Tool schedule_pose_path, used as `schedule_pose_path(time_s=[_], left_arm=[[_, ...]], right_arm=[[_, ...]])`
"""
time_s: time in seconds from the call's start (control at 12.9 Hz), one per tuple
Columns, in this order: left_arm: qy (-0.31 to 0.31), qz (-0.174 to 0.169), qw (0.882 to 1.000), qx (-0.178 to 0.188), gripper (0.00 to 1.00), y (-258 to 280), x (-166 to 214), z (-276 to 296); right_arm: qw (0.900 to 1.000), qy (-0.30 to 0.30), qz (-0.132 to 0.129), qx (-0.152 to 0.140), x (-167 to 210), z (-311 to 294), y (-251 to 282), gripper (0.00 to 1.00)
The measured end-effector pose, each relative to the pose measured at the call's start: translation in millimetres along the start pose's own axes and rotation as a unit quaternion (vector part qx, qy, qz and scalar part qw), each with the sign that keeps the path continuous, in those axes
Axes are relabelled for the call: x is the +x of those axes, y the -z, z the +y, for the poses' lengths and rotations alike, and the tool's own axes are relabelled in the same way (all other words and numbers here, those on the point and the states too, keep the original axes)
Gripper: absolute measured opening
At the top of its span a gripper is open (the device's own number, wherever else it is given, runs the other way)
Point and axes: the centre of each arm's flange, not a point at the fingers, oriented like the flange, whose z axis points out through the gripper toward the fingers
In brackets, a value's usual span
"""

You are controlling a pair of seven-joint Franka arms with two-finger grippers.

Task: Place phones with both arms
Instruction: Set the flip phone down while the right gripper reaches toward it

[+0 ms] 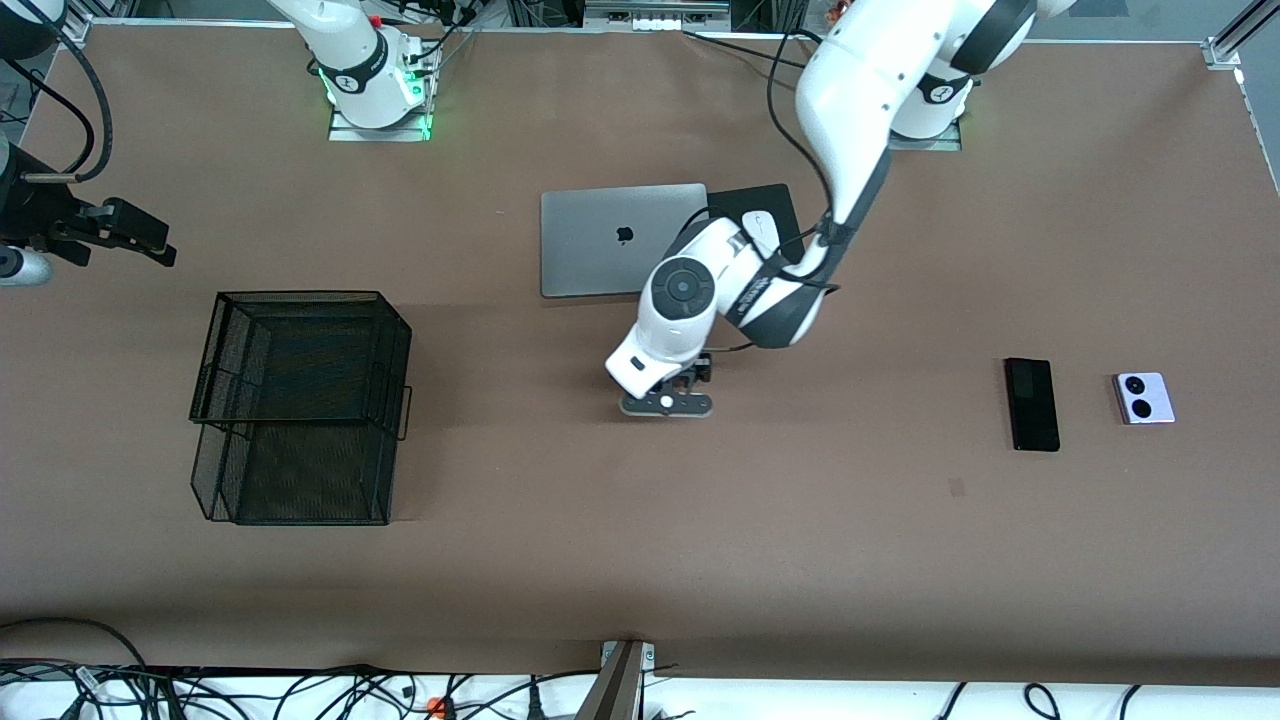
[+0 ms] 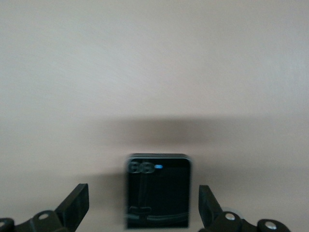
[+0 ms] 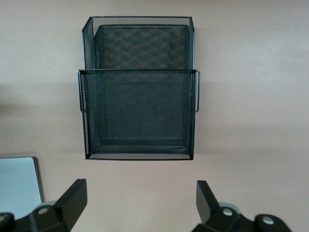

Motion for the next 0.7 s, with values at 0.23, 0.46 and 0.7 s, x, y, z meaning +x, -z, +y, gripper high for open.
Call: schedule_pose_path(time_s=[0.23, 0.46, 0.7], left_arm=[[0.007, -0.024, 0.999, 0.030, 1.00, 87.3, 32.2, -68.5], [-0.019, -0.044, 0.997, 0.054, 1.00, 156.2, 55.0, -150.4], [-0.009, -0.078, 0.995, 0.065, 1.00, 200.1, 65.2, -229.2]], right_arm=[[1.000, 0.013, -0.006, 0.000, 8.2, -15.1, -13.6, 1.00], [1.000, 0.019, -0.003, -0.001, 21.2, -80.4, -35.3, 1.00], [1.000, -0.010, 0.005, 0.001, 20.3, -192.1, -64.3, 1.00]])
